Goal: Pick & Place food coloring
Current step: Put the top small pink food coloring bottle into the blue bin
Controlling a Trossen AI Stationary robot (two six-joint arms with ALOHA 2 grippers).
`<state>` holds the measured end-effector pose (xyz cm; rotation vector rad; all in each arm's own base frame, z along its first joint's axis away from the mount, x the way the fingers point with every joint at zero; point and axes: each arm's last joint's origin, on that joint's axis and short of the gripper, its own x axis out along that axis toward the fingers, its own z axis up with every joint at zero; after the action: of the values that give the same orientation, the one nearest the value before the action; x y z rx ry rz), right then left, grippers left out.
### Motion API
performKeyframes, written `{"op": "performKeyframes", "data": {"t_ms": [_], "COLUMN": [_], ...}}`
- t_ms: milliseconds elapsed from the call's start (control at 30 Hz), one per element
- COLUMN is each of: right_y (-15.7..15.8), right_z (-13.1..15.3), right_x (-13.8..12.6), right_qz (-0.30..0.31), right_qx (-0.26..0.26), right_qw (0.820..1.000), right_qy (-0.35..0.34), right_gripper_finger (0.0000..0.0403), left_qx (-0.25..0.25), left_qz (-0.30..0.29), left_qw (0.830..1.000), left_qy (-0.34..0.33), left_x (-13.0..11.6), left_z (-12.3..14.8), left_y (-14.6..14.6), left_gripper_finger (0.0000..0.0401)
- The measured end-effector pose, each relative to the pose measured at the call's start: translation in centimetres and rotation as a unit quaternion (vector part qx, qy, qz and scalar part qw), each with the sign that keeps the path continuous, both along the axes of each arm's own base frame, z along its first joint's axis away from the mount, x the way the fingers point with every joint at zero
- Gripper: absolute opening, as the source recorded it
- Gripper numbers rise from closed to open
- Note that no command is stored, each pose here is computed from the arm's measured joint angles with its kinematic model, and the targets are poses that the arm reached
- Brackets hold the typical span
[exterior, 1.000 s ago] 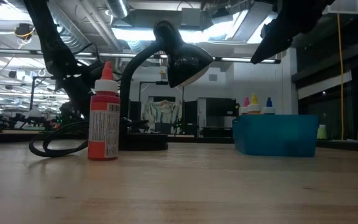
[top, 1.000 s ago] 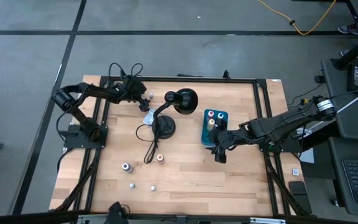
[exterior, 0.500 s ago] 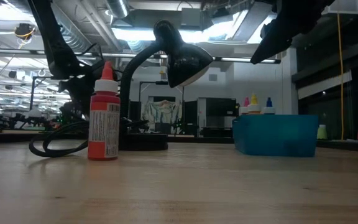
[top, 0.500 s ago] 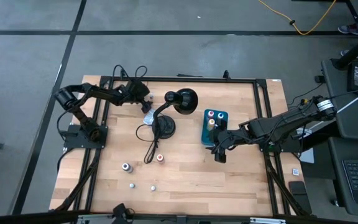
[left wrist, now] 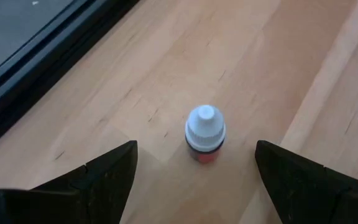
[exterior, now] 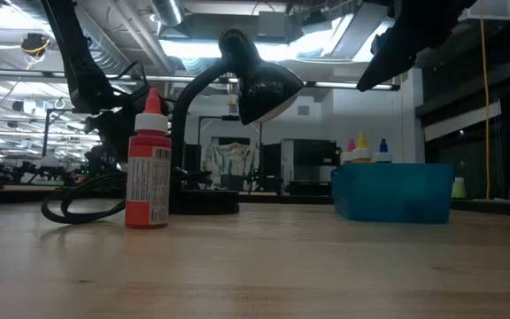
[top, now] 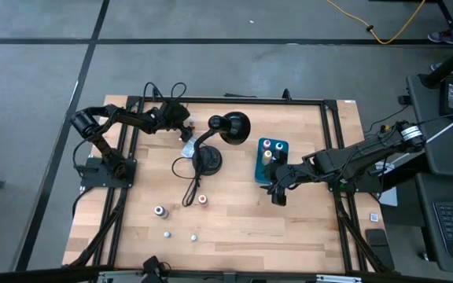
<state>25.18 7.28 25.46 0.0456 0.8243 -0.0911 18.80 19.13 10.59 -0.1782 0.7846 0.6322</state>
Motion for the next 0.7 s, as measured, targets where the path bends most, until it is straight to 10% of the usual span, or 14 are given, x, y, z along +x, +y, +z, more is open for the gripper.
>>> {"op": "performKeyframes", "data": {"t_ms": [700], "right_y": [0.0], "right_z": [0.0], "right_x": [0.0], "right_qz": [0.002], "right_qx": [-0.002], "right_qw": [1.0], "right_qy": [0.0], "right_gripper_finger": [0.0247], "left_qx": [-0.005], "left_qz": [0.026], "left_qw": [1.0], "left_qy": [-0.012], "left_x": [0.03], "left_z": [0.08], "left_y": [0.09], "left_gripper_finger": [0.0321]}}
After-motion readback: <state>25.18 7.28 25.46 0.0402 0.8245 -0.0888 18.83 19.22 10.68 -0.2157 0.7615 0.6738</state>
